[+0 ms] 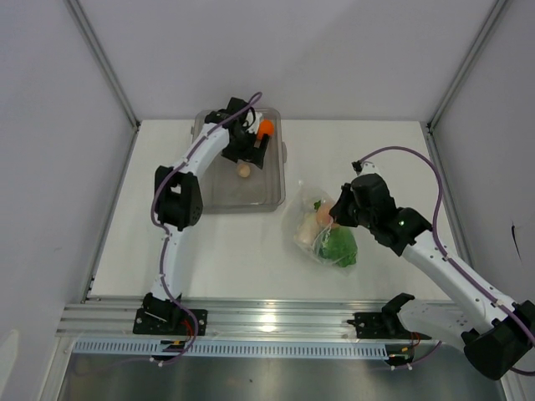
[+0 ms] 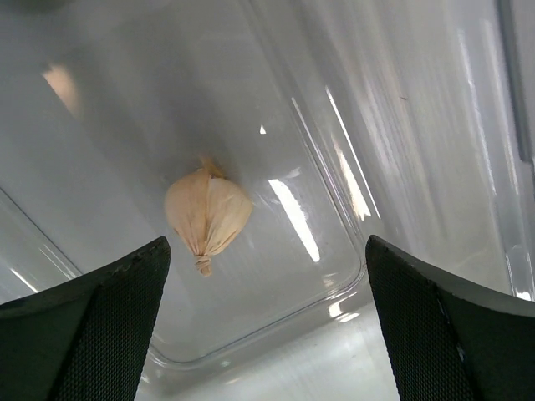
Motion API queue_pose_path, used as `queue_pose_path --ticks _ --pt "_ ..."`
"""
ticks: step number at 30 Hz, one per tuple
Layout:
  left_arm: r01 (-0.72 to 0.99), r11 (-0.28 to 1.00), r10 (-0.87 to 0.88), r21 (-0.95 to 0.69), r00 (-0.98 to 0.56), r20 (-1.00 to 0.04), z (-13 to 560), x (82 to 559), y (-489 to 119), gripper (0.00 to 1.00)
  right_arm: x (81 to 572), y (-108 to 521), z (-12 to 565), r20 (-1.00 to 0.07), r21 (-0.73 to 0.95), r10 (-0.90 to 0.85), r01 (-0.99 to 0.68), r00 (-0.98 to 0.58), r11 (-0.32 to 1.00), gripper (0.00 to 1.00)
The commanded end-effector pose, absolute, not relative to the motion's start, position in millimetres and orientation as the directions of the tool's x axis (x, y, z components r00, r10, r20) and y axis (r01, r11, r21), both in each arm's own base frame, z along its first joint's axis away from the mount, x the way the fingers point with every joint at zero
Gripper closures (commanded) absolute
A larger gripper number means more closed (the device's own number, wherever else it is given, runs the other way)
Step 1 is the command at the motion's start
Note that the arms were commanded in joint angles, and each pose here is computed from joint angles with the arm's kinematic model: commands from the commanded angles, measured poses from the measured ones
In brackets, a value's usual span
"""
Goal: Place the food in the zip-top bag and seal the zipper
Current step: Pick up the fake vegetable from the bin.
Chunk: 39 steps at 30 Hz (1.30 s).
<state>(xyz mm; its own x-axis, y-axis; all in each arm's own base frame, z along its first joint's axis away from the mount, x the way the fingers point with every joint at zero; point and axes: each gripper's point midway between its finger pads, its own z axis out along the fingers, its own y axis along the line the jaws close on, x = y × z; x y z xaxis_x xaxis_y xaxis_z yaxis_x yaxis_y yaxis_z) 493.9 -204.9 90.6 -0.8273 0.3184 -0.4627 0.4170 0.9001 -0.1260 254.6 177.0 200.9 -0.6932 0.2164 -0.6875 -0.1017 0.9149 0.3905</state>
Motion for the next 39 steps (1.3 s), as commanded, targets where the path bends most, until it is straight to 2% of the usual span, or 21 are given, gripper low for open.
queue_pose_path --ticks 1,9,17,20,25,29,39 --pt "0.270 0.946 0.155 -0.181 -0.864 -0.478 99 508 -204 0.01 256 177 209 -0.705 0.407 0.230 -0.117 -0.670 0.906 1.00" --pt "0.004 0.975 -0.077 -0.221 -0.931 -0.358 85 501 -187 0.01 256 178 207 -0.707 0.420 0.240 -0.122 -0.665 0.899 1.00" --pt "-0.257 0.943 -0.310 -0.210 -0.908 -0.280 76 490 -176 0.00 252 177 204 -0.706 0.430 0.252 -0.118 -0.661 0.895 1.00" --pt "-0.291 0.929 -0.349 -0.227 -0.893 -0.284 78 492 -178 0.01 251 174 205 -0.712 0.434 0.261 -0.116 -0.651 0.894 1.00" --pt "-0.400 0.903 -0.430 -0.158 -0.854 -0.294 75 489 -162 0.00 247 169 196 -0.711 0.432 0.269 -0.102 -0.649 0.896 1.00" --pt "-0.404 0.900 -0.436 -0.164 -0.850 -0.295 73 492 -163 0.00 246 170 195 -0.714 0.446 0.280 -0.109 -0.642 0.888 1.00" --pt "-0.423 0.892 -0.451 -0.158 -0.850 -0.271 54 493 -165 0.16 246 168 204 -0.733 0.446 0.285 -0.121 -0.618 0.887 1.00"
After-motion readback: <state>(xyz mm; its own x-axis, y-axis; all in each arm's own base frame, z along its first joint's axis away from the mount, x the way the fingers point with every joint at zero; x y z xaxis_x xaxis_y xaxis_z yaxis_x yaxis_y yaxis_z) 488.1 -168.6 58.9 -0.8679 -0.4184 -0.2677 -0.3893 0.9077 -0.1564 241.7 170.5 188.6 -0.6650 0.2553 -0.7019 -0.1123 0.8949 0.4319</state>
